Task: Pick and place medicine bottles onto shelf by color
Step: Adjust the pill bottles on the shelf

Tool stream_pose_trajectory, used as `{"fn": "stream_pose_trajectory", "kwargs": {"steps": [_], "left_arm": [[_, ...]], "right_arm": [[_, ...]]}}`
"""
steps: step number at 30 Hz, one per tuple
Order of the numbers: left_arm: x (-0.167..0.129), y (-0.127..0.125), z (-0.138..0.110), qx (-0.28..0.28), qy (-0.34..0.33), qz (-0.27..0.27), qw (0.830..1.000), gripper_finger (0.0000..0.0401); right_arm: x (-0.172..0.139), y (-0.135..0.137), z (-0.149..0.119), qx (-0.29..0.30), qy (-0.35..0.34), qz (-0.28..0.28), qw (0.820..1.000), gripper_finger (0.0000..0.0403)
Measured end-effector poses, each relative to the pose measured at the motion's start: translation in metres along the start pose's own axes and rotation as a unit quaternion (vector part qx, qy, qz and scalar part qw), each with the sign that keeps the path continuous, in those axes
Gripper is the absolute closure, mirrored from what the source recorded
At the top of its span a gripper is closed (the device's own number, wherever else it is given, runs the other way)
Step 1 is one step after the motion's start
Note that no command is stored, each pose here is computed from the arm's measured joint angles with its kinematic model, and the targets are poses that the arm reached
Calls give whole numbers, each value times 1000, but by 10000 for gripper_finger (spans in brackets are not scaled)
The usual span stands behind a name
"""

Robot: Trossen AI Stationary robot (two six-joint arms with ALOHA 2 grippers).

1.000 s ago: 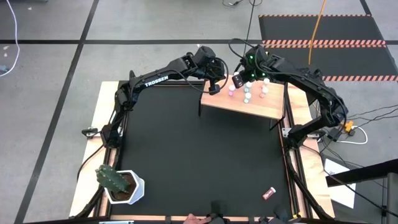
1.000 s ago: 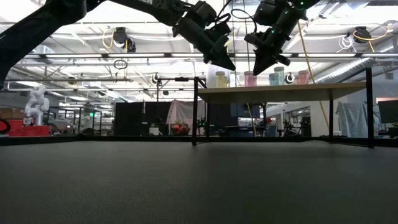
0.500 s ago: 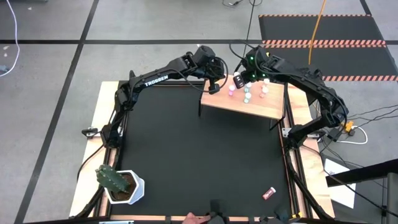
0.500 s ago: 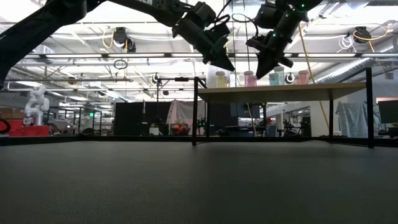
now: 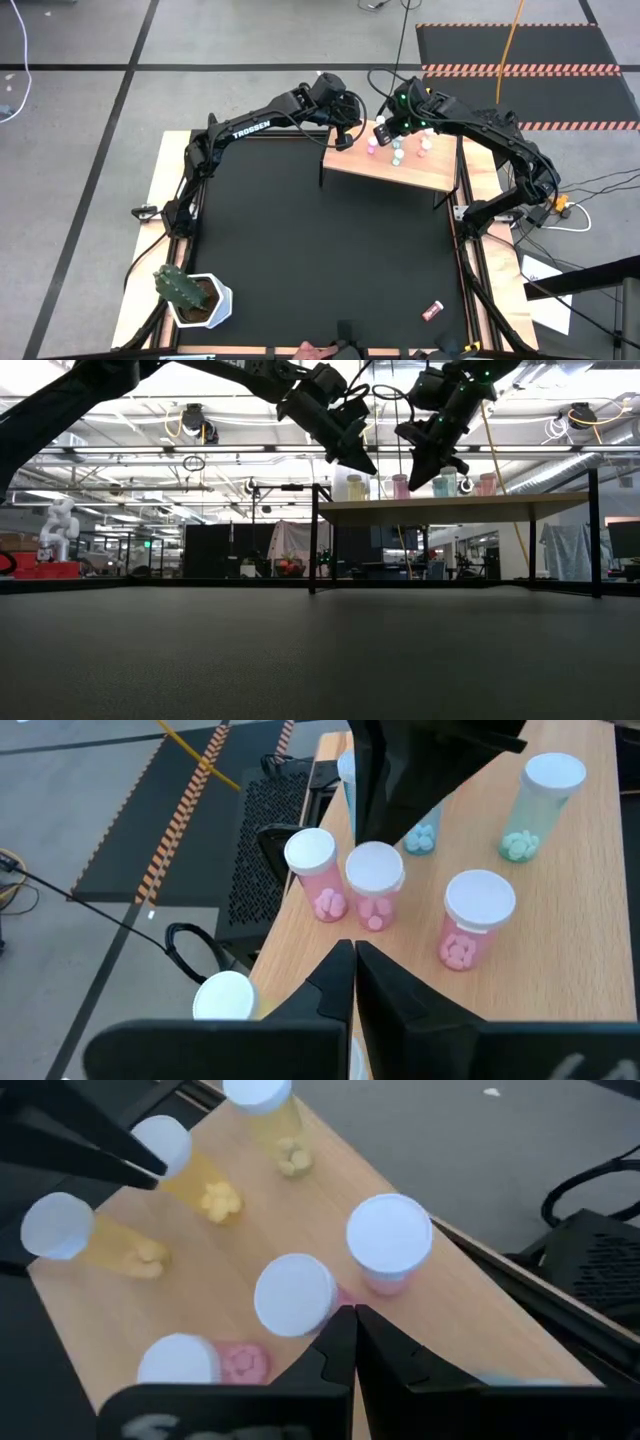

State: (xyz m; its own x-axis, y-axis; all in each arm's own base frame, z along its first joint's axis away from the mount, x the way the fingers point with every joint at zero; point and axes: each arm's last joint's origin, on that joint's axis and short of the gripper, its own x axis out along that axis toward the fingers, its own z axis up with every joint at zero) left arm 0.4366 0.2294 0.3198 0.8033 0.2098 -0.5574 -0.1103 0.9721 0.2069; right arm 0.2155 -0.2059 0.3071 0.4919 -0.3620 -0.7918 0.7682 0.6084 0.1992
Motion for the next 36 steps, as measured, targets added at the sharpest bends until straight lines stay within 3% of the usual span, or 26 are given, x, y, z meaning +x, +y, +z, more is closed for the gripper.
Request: {"fn": "stream_pose_trajectory", "kwargs": {"steps": [15, 30, 36], "left_arm": [[0, 0, 0, -4, 0, 0, 1000, 380], [2, -9, 3, 9, -2, -9, 1000, 380], [3, -14, 4, -1, 1, -15, 1000, 380]], "right_arm": [[-2, 0, -1, 10, 5, 8, 1000, 403], [-40, 3, -4, 12, -49, 9, 999, 403], [-58, 16, -19, 2, -22, 35, 999, 403]]}}
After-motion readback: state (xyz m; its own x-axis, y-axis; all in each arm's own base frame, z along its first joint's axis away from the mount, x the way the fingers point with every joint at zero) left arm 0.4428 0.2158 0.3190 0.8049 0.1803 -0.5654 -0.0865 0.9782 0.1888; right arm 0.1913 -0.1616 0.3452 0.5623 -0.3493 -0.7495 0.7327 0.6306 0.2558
